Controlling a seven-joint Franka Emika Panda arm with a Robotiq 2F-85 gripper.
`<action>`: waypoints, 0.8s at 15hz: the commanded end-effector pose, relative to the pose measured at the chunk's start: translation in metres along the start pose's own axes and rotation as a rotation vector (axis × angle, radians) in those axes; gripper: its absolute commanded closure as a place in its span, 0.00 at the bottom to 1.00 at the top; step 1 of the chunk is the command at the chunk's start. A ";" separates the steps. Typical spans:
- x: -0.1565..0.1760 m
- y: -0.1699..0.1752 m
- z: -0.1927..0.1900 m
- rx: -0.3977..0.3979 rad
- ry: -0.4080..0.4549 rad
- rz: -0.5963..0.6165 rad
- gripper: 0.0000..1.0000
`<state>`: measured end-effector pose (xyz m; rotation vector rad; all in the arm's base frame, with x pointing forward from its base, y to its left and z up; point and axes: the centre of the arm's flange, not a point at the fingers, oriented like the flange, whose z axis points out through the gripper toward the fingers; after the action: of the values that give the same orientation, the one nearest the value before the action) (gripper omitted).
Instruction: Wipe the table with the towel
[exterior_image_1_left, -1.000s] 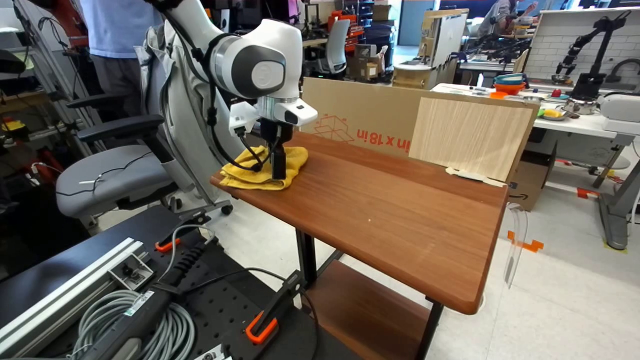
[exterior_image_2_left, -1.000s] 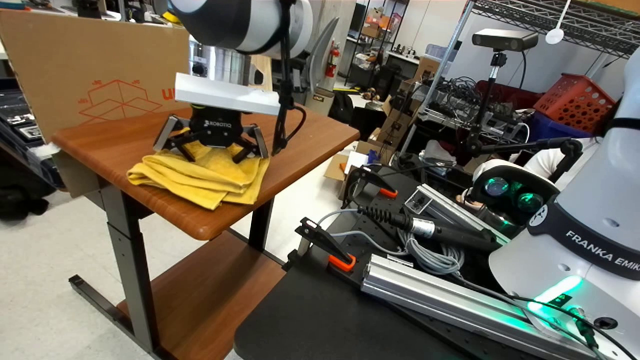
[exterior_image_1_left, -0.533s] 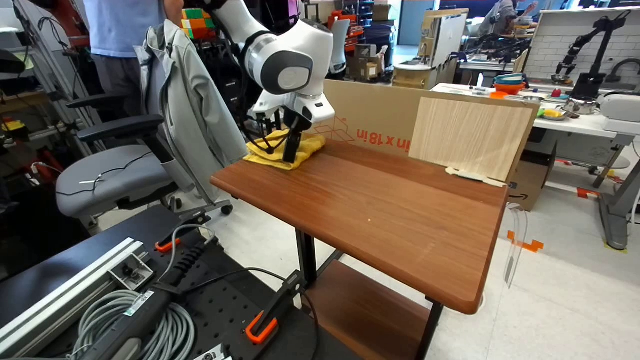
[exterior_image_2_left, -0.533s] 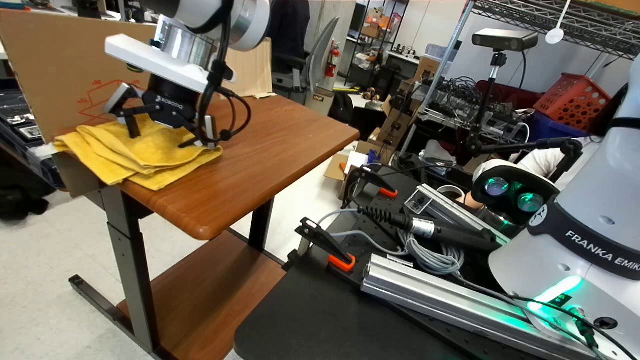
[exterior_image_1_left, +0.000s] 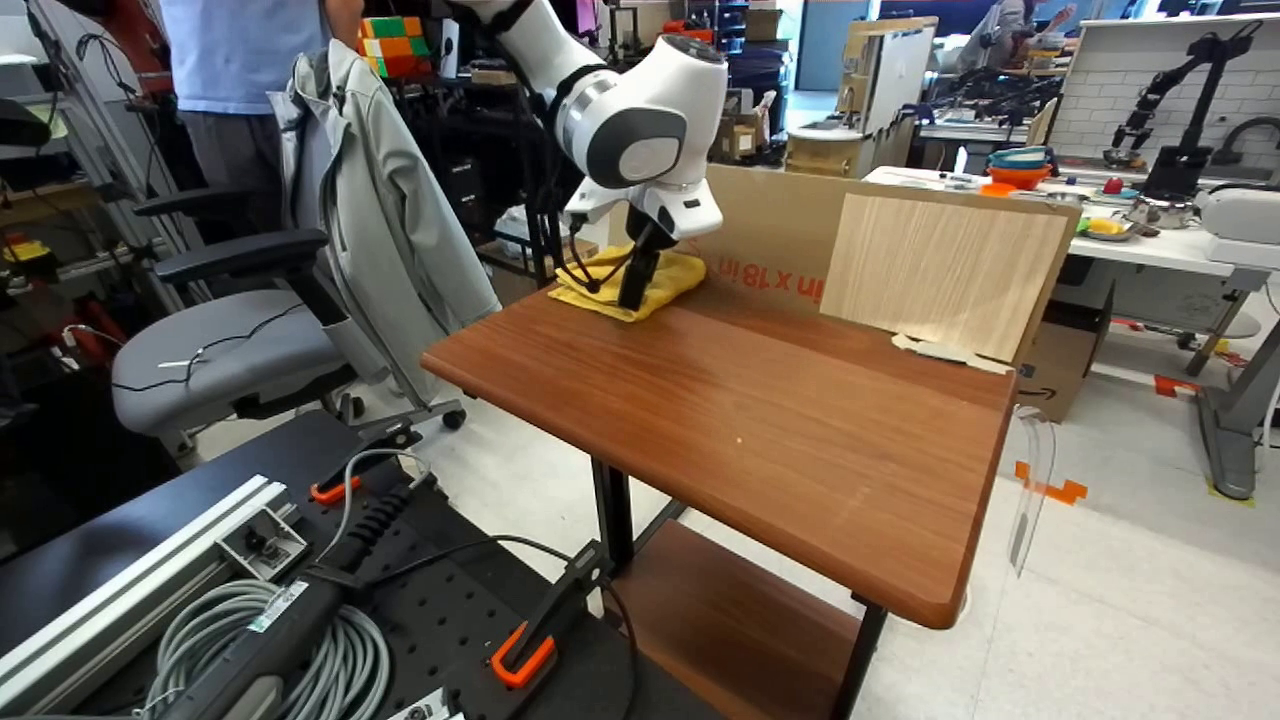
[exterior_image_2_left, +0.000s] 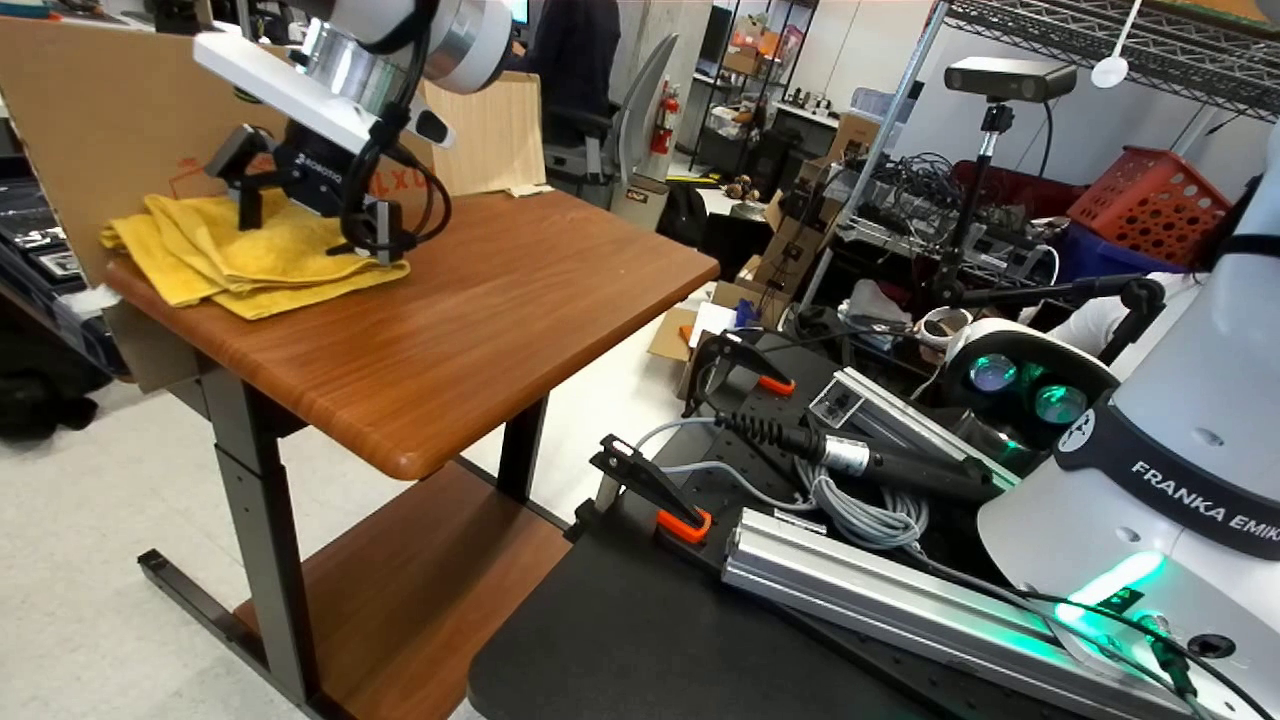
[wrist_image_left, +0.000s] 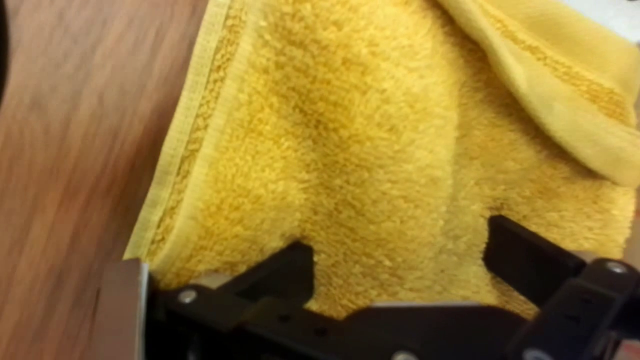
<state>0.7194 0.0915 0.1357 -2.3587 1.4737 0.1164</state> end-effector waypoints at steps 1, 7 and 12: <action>0.087 0.033 -0.029 0.024 0.054 0.121 0.00; 0.214 0.116 -0.095 0.056 0.169 0.368 0.00; 0.233 0.170 -0.125 -0.053 0.195 0.482 0.00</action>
<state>0.6932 -0.2153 0.1438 -2.0312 2.0460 -0.0639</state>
